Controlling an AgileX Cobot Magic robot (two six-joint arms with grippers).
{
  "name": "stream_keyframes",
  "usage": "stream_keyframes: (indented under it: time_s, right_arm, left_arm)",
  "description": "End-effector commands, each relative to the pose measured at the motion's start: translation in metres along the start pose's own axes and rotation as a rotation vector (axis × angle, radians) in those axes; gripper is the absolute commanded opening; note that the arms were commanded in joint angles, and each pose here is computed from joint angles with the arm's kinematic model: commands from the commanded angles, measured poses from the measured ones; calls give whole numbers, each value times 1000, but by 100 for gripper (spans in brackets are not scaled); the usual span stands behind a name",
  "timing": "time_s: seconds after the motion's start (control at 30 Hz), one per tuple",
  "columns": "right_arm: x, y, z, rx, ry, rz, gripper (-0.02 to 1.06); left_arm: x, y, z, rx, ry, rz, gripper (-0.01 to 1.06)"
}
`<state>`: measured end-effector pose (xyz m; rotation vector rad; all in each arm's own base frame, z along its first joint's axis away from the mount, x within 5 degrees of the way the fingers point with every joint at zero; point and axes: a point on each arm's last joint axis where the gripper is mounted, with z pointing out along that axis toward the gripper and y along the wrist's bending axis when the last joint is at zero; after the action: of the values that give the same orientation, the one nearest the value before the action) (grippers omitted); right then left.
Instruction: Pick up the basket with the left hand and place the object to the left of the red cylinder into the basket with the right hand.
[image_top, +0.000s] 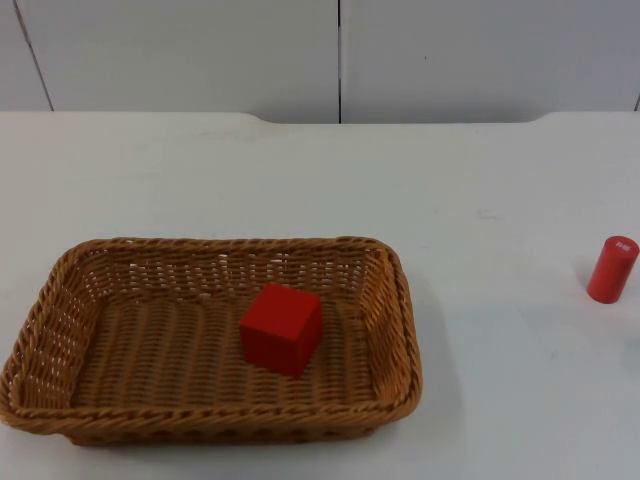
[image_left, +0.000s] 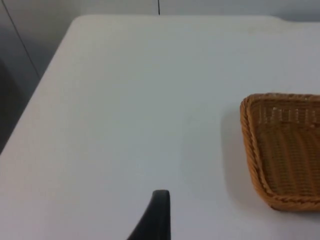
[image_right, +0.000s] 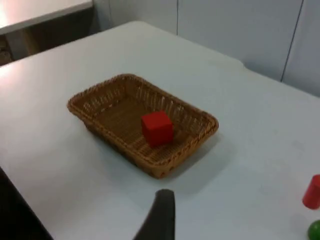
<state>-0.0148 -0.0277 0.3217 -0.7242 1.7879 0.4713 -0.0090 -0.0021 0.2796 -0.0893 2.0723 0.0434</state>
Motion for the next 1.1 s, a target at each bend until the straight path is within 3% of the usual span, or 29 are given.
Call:
stream_keyframes:
  time_s: [0.0,0.33,0.57,0.87,0.97,1.07]
  right_arm:
    - [5,0,2,9,37,6,78]
    - [10,-5,4,60,80,-7,78]
    - [31,-2,29,55,168,9,78]
    - [31,-1,34,48,140,38,78]
    - [31,-1,34,50,139,36,78]
    - [31,-1,34,50,139,36,78]
  left_arm:
    - [2,0,6,3,-9,-19,87]
    - [2,0,6,3,-9,-17,87]
    - [2,0,6,1,-9,3,87]
    - [2,1,6,-2,-9,9,87]
    - [2,1,6,-2,-9,9,92]
    - [2,1,6,-2,-9,9,105]
